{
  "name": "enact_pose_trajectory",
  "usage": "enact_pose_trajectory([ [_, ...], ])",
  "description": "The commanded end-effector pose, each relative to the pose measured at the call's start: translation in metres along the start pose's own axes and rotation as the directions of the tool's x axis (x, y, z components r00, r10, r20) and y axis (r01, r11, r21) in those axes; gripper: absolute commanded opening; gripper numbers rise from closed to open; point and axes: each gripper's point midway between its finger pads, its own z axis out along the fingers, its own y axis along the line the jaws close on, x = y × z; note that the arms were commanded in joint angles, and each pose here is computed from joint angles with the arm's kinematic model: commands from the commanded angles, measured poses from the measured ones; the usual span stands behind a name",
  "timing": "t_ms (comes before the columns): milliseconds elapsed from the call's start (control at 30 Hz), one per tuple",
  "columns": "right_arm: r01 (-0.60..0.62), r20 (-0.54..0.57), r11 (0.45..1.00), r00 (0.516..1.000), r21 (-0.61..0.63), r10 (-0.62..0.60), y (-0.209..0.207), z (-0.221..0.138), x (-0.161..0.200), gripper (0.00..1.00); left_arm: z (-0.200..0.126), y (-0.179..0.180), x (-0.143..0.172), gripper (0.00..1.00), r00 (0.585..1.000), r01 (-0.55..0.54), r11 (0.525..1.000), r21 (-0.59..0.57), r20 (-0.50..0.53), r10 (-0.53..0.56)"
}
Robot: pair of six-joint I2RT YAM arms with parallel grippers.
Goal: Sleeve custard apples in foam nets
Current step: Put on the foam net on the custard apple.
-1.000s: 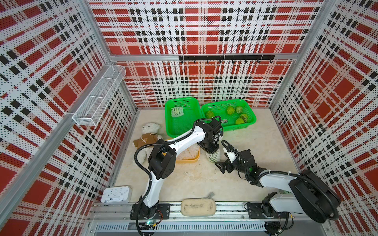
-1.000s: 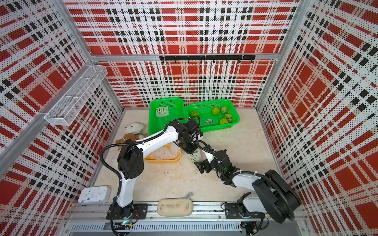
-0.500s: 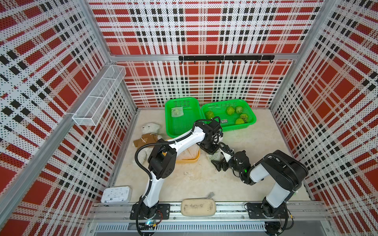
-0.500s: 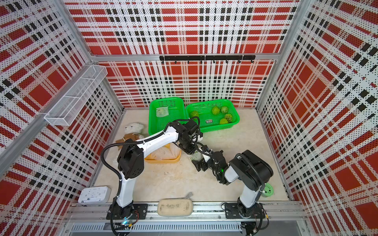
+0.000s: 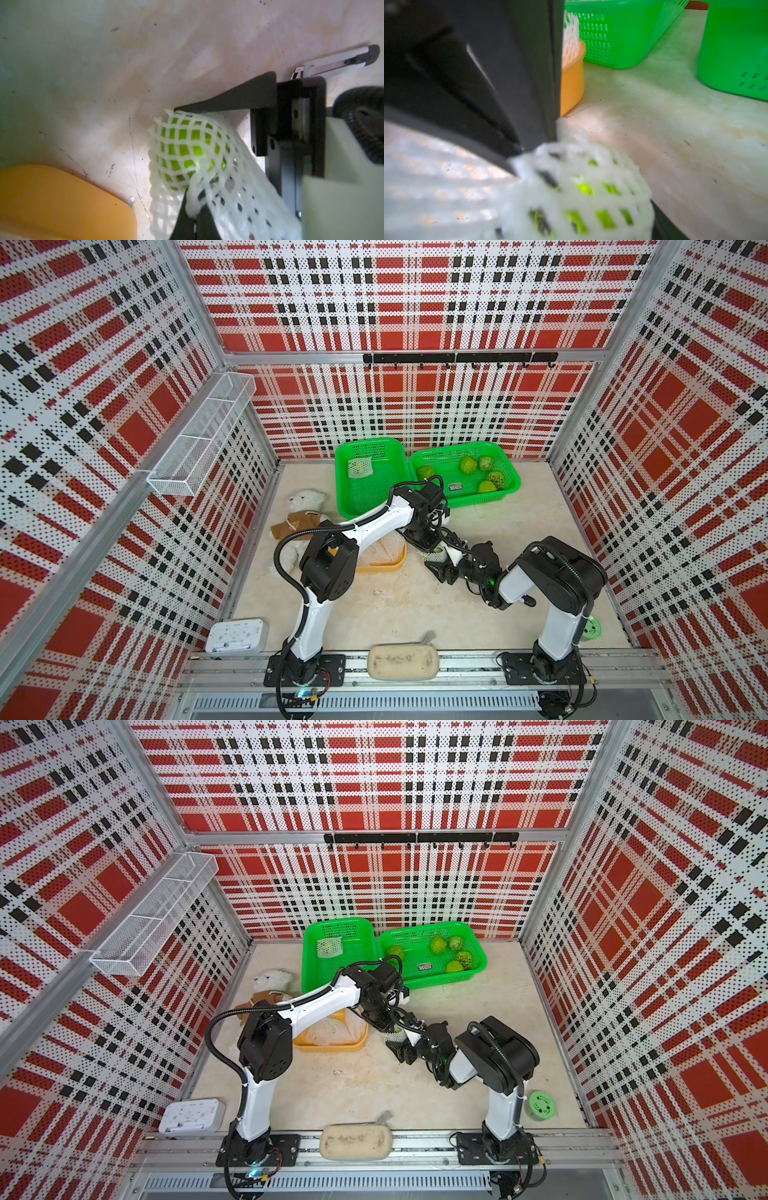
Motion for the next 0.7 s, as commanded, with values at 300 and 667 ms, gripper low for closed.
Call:
enact_pose_trajectory([
  [300,0.022,-0.021,0.998,1.0,-0.051,-0.024,0.009,0.002,0.004,0.57,-0.033,0.0,-0.021,0.42,0.993,0.022,0.999,0.044,0.112,-0.027],
  [667,-0.04,-0.068,0.999,0.997,0.035,0.042,0.0,-0.013,0.012,0.54,-0.102,0.015,-0.036,0.99,0.945,0.057,0.996,0.067,0.317,-0.075],
])
